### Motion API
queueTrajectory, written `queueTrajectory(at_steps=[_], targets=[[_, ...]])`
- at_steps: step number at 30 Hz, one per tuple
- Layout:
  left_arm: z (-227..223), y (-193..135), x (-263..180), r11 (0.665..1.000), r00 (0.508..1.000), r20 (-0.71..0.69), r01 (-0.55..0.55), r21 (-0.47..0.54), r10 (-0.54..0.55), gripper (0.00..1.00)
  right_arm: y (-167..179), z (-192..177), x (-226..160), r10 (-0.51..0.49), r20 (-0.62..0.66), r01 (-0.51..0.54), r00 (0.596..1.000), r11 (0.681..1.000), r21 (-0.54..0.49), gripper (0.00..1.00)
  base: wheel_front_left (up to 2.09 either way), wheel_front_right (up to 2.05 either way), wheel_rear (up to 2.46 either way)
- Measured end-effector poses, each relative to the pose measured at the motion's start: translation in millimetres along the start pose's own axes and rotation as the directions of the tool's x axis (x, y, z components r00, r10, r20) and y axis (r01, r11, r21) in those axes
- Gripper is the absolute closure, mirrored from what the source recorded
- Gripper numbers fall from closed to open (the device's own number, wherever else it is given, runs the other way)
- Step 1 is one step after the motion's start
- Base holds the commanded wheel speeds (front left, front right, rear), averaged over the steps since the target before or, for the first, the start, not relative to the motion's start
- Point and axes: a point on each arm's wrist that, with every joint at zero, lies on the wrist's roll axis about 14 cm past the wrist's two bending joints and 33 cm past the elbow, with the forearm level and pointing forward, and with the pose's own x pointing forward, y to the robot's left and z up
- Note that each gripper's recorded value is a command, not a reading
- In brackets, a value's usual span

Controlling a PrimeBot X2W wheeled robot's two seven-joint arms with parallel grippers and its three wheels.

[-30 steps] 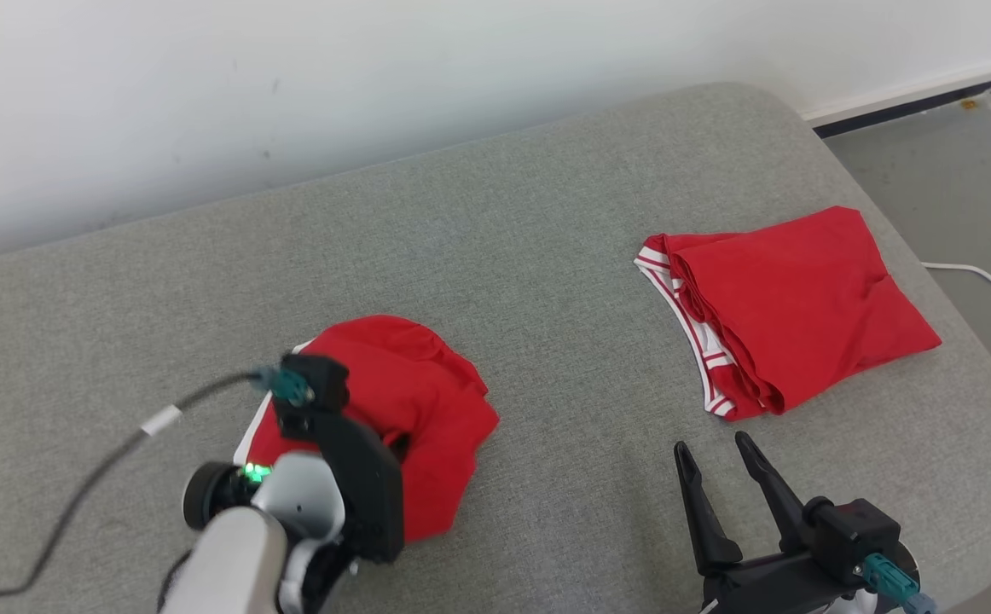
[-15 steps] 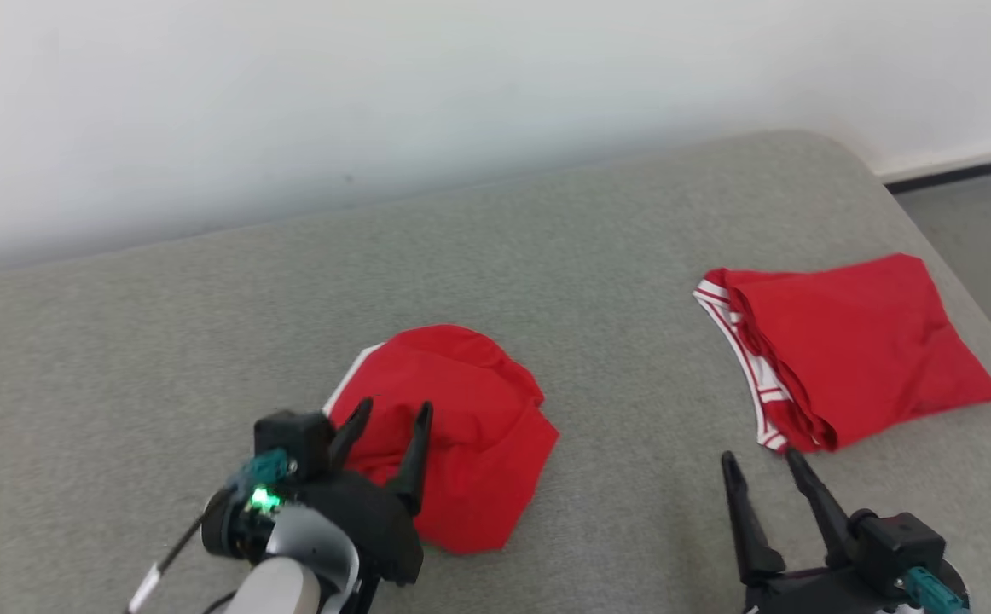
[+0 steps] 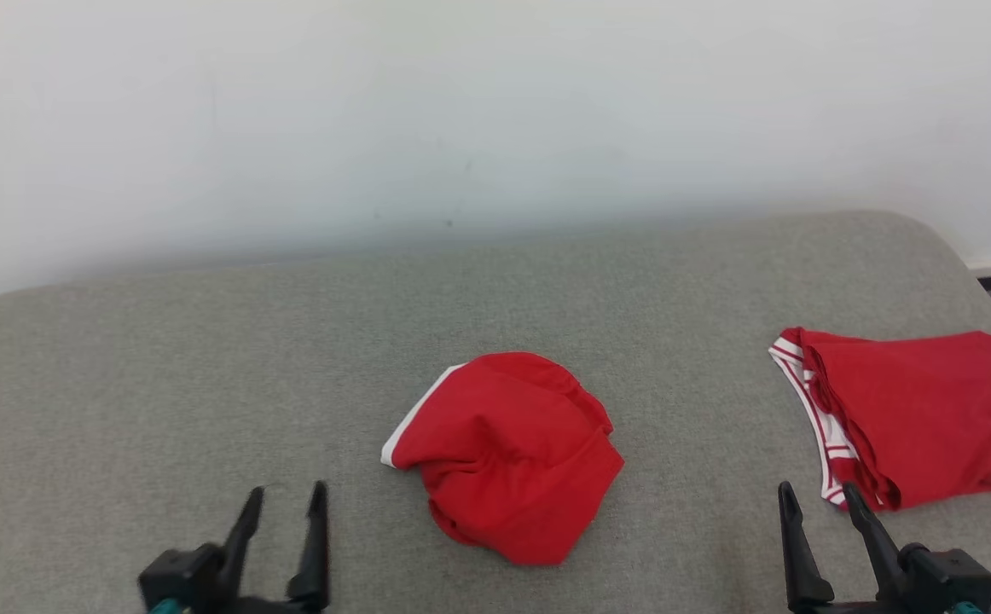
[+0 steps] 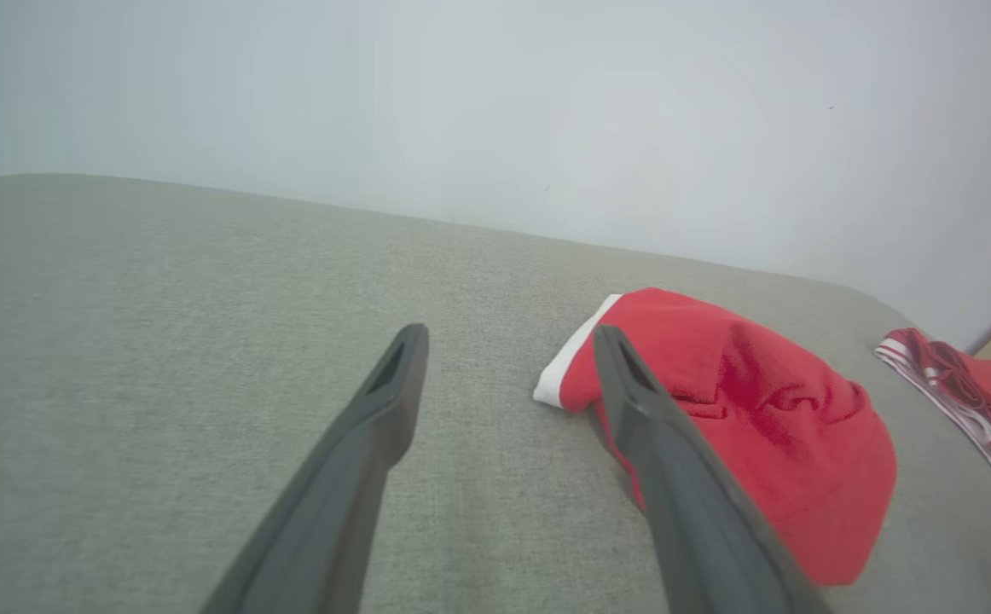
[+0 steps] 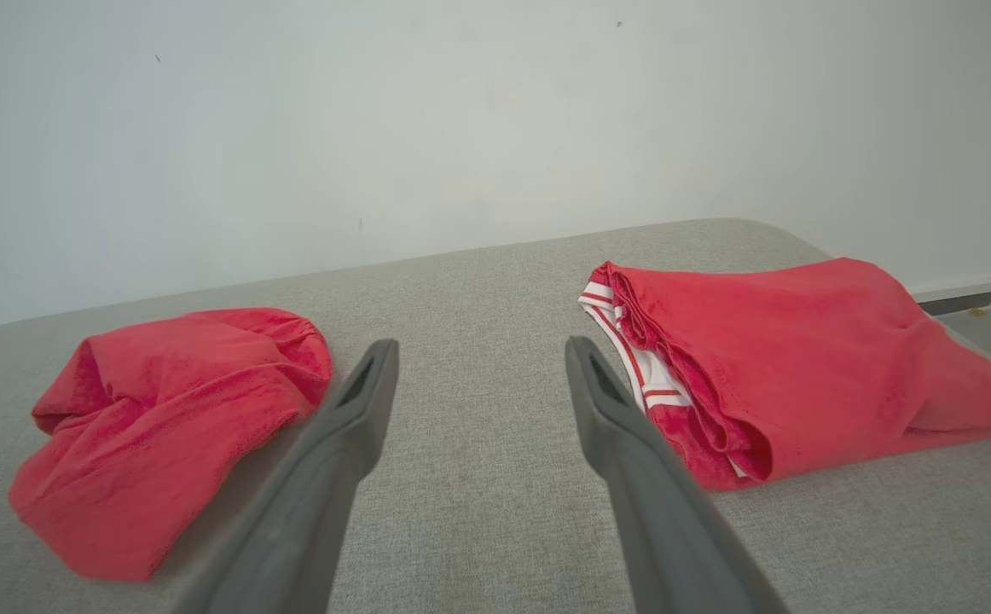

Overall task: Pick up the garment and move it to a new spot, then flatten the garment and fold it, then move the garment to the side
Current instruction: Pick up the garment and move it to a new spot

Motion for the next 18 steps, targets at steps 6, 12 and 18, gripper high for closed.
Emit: queueTrajectory(at_steps=[6, 12, 18], targets=[[14.5, 29.1, -22.1, 0.998, 0.997, 0.054, -0.063, 0.031, 0.061, 0.0, 2.8, -5.2, -3.5, 0.009, -0.006, -0.009, 1.0, 1.0, 0.001, 0.0, 0.0, 0.0, 0.0], [28.3, 44.8, -38.0, 0.992, 0.992, 0.101, -0.09, 0.083, 0.081, 0.0, 1.7, -16.5, -8.8, 0.005, -0.037, -0.005, 0.999, 1.0, 0.006, 0.0, 0.0, 0.0, 0.0], [14.1, 57.8, -53.1, 0.989, 0.991, 0.064, -0.124, 0.076, 0.119, 0.0, 5.2, -21.9, -10.3, 0.015, -0.05, -0.015, 0.999, 1.0, 0.007, 0.0, 0.0, 0.0, 0.0]])
